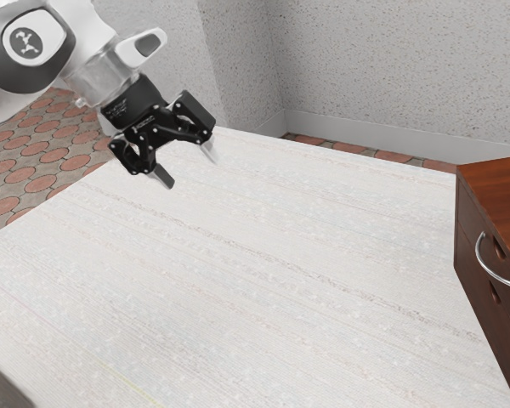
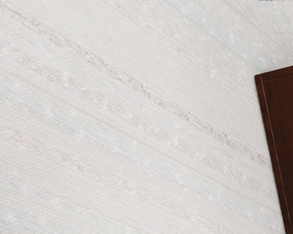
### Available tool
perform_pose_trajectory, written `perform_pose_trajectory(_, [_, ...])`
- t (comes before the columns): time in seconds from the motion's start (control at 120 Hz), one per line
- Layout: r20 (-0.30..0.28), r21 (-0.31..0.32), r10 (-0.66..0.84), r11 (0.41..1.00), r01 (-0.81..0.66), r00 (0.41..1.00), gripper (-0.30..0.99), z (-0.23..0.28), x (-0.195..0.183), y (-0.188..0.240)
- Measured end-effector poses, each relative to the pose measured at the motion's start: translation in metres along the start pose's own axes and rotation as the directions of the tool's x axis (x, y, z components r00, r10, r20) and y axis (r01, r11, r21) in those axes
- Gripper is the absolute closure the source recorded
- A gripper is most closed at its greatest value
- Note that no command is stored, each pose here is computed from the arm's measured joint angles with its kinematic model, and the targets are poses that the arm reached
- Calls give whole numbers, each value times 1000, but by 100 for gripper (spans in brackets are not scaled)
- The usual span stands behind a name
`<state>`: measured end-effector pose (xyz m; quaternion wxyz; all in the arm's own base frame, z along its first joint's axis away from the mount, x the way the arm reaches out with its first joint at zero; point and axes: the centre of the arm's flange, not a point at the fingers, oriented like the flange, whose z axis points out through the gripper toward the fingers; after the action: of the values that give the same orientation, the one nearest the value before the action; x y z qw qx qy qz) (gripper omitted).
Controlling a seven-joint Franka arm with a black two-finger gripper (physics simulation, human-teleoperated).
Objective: Pull the drawer handle with one arm to open the drawer
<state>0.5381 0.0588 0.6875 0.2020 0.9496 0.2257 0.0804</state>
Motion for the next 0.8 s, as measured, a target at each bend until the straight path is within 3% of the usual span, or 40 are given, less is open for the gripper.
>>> perform_pose_trajectory(0.183, [-14,-30,-93,995,92,996,5,62,13,15])
perform_pose_trajectory(0.383, [-35,-75,-150,986,147,988,12,85,6,45])
perform_pose_trajectory(0.533, [-37,-106,-189,977,184,981,7,106,4,68])
perform_pose_trajectory(0.8, [-100,-177,-271,952,251,957,7,142,15,93])
